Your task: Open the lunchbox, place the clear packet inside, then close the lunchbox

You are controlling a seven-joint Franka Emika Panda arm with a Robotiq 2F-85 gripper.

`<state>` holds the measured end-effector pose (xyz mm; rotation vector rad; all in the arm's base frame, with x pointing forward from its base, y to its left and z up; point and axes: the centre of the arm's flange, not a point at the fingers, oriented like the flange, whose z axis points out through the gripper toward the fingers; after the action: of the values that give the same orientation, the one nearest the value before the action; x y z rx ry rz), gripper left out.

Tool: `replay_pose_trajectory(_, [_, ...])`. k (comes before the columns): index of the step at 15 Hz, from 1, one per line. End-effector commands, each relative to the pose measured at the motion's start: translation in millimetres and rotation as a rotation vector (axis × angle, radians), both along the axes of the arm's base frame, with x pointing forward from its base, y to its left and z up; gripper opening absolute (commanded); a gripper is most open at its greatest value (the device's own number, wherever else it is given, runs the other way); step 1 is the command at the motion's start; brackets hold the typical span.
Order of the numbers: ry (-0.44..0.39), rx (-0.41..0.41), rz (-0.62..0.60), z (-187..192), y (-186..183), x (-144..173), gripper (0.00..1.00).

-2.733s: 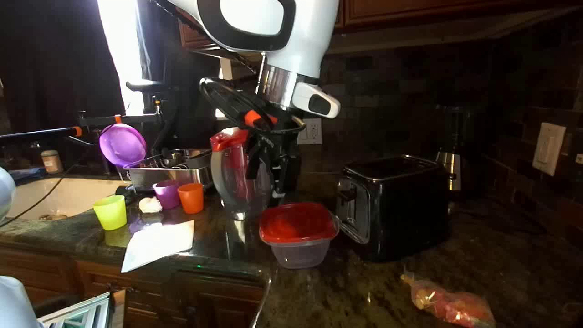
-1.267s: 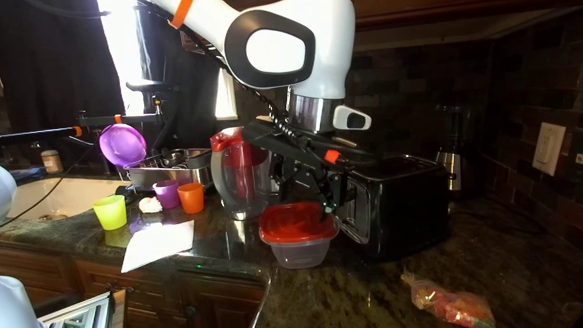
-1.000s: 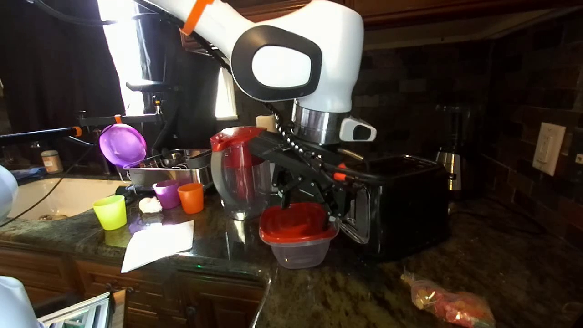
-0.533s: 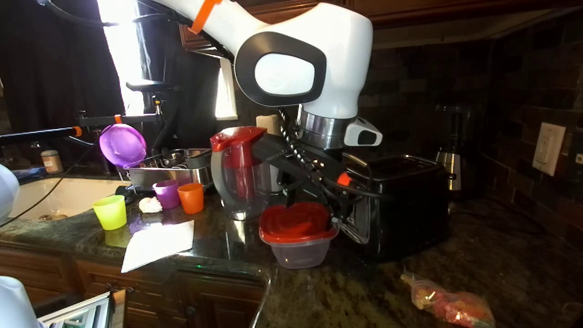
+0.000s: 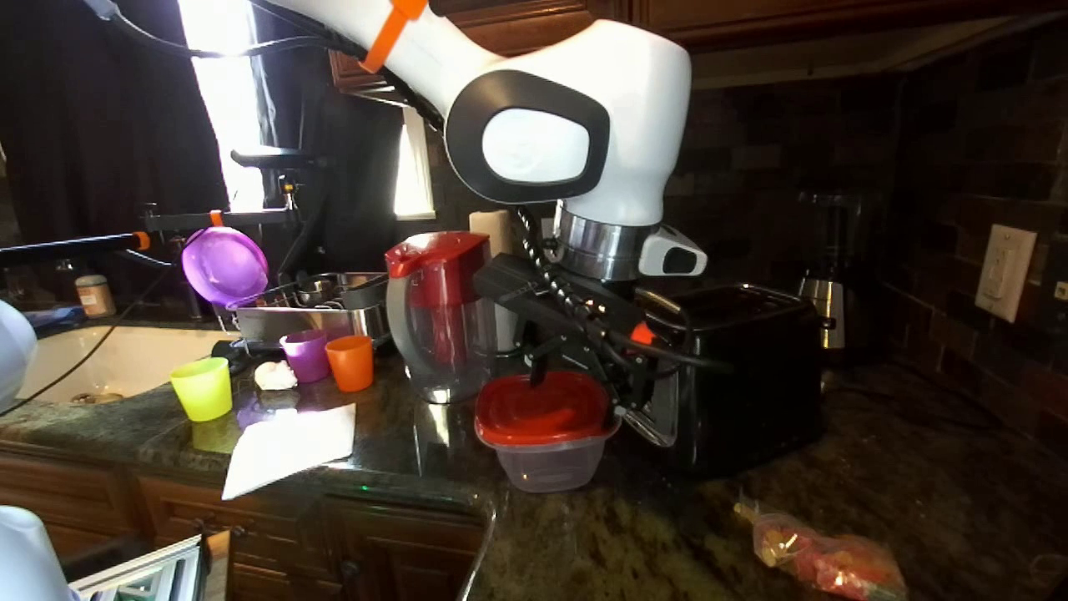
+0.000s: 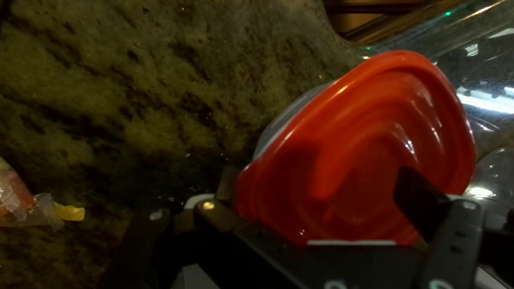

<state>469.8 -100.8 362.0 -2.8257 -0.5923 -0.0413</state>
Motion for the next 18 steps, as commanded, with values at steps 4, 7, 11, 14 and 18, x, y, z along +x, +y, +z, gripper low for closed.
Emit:
replay_pose_trajectory(4, [0.004,-0.021,-0.007,-12,-9,16,1.00])
replay_pose_trajectory(7, [0.009,-0.024,-0.012,-14,-13,21,0.89])
replay_pose_trajectory(11, [0.014,-0.033,-0.016,-17,-17,26,0.49])
replay_pose_trajectory(14, [0.017,-0.043,-0.020,-19,-19,29,0.26])
replay_pose_trajectory(18, [0.015,-0.055,-0.023,-17,-23,30,0.02])
